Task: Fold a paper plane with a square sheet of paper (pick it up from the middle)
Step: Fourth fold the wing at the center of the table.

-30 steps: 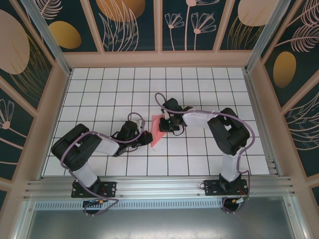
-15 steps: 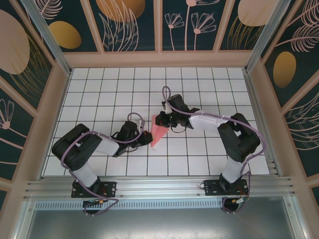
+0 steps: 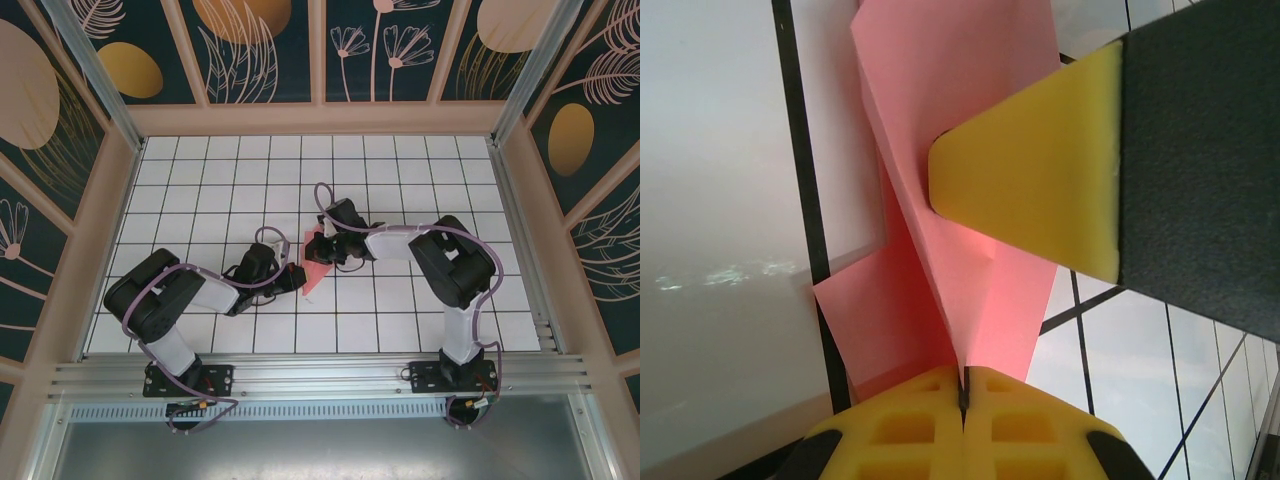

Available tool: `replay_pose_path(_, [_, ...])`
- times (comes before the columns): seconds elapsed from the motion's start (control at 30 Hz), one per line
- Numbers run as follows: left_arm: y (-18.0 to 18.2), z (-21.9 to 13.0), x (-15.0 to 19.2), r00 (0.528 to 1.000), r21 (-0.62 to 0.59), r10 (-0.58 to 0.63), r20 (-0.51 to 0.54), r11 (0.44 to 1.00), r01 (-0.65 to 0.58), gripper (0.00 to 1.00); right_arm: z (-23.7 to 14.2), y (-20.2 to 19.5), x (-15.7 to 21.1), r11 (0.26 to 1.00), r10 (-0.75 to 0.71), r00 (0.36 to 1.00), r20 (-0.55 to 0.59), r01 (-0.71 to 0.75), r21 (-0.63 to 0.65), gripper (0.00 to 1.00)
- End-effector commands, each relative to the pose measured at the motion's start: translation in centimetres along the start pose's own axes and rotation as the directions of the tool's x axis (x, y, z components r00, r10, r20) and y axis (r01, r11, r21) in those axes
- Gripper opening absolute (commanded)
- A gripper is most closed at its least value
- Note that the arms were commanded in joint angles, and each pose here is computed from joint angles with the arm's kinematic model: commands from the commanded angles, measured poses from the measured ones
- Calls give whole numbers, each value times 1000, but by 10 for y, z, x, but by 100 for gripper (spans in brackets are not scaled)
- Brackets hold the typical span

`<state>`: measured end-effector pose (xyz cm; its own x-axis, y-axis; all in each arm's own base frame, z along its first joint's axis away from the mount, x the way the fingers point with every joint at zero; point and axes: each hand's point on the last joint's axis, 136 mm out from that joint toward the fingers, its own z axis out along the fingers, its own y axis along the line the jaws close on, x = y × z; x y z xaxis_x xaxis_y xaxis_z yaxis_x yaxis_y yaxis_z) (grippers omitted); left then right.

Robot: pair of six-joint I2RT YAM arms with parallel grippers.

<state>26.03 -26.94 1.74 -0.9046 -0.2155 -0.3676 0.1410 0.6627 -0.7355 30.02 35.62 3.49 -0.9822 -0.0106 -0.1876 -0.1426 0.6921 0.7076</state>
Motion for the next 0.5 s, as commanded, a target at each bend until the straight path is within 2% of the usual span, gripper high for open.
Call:
replay_pose_path(0.0, [41,-1,21,998,-159,-42,-55,987,32,0,1,3,-12,1000,-14,1000,28,14,11,5])
replay_pose_path(0.2, [37,0,21,997,-141,-35,-66,990,25,0,-19,17,-18,999,-32,997,75,32,-6,6])
replay_pose_path(0.3, [31,4,23,995,-112,-24,-94,994,14,0,-33,20,-21,999,-43,993,112,43,7,7])
replay_pose_path(0.47, [26,12,30,988,-69,-22,-150,998,12,0,-38,15,-11,999,-33,993,111,32,8,7])
